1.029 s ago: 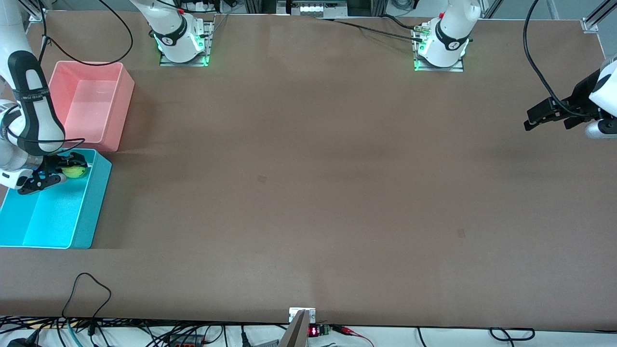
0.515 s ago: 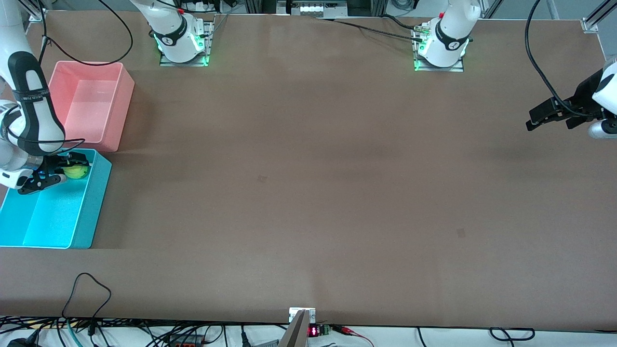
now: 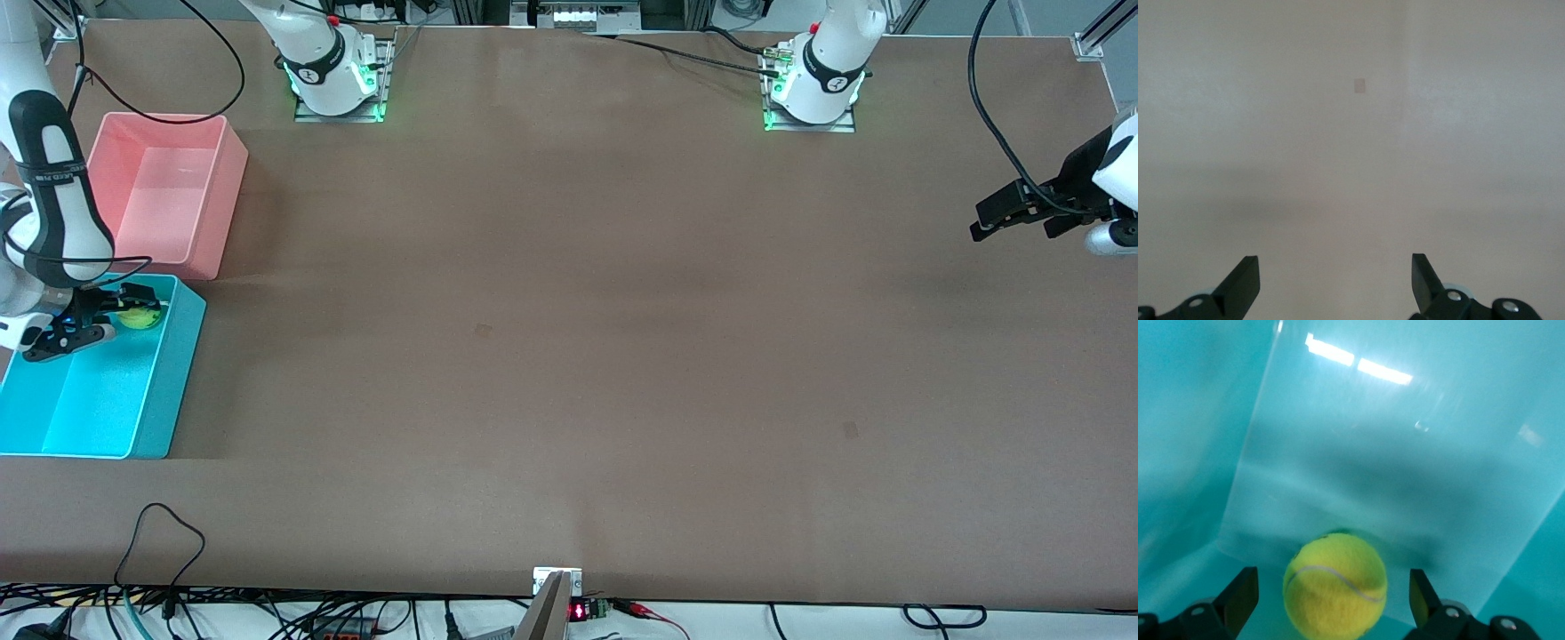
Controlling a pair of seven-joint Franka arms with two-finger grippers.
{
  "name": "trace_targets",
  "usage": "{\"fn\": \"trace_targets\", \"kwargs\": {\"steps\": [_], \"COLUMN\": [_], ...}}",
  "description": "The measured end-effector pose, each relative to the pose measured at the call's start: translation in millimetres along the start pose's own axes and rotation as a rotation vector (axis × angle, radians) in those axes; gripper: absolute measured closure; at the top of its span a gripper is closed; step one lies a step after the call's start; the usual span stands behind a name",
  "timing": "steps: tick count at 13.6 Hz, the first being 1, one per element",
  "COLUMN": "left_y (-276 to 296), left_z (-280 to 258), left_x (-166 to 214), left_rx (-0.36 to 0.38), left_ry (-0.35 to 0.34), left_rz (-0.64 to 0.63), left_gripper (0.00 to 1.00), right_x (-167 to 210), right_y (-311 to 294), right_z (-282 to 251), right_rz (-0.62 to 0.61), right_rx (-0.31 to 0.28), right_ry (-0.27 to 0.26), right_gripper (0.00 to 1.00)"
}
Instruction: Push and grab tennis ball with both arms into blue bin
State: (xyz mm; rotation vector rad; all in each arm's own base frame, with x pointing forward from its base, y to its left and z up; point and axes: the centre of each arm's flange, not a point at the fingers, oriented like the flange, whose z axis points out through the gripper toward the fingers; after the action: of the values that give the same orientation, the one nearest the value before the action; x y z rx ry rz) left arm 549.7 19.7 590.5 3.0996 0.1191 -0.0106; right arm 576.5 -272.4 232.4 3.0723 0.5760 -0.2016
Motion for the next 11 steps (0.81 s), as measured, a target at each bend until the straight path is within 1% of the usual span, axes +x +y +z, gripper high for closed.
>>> {"fn": "trace_targets", "kwargs": {"steps": [1, 3, 5, 7, 8, 9, 10, 11], "left_y": [1.7, 3.7, 3.6, 3.1, 2.9, 2.9, 3.1, 3.3], "left_z": [-0.3, -1.1, -1.2, -1.2, -1.2, -1.2, -1.0, -0.9], "left_x": [0.0, 0.0, 0.0, 0.0, 0.0, -0.1, -0.2, -0.4], "left_rx": [0.000, 0.000, 0.000, 0.000, 0.000, 0.000, 0.000, 0.000], "left_ry": [0.001, 0.002, 0.003, 0.003, 0.003, 0.002, 0.000, -0.001], "left_rz": [0.003, 0.006, 0.006, 0.005, 0.005, 0.005, 0.005, 0.006], "left_gripper": [0.00, 0.00, 0.00, 0.00, 0.00, 0.00, 0.00, 0.00], "right_x": [4.9, 14.8, 27.3, 41.2, 48.9, 54.5, 58.1, 59.9], "right_y": [-2.4, -12.2, -28.9, -54.7, -73.0, -96.0, -119.9, -141.5], "right_z": [-16.8, -61.8, -119.4, -181.9, -212.3, -240.0, -263.3, -283.2], "right_rz": [-0.008, -0.030, -0.064, -0.115, -0.149, -0.179, -0.178, -0.135], "right_rx": [-0.007, -0.003, -0.008, -0.030, -0.042, -0.036, -0.023, -0.017], "right_ry": [0.013, 0.020, 0.032, 0.056, 0.059, 0.046, 0.034, 0.031], "right_gripper": [0.00, 0.00, 0.00, 0.00, 0.00, 0.00, 0.00, 0.00]}}
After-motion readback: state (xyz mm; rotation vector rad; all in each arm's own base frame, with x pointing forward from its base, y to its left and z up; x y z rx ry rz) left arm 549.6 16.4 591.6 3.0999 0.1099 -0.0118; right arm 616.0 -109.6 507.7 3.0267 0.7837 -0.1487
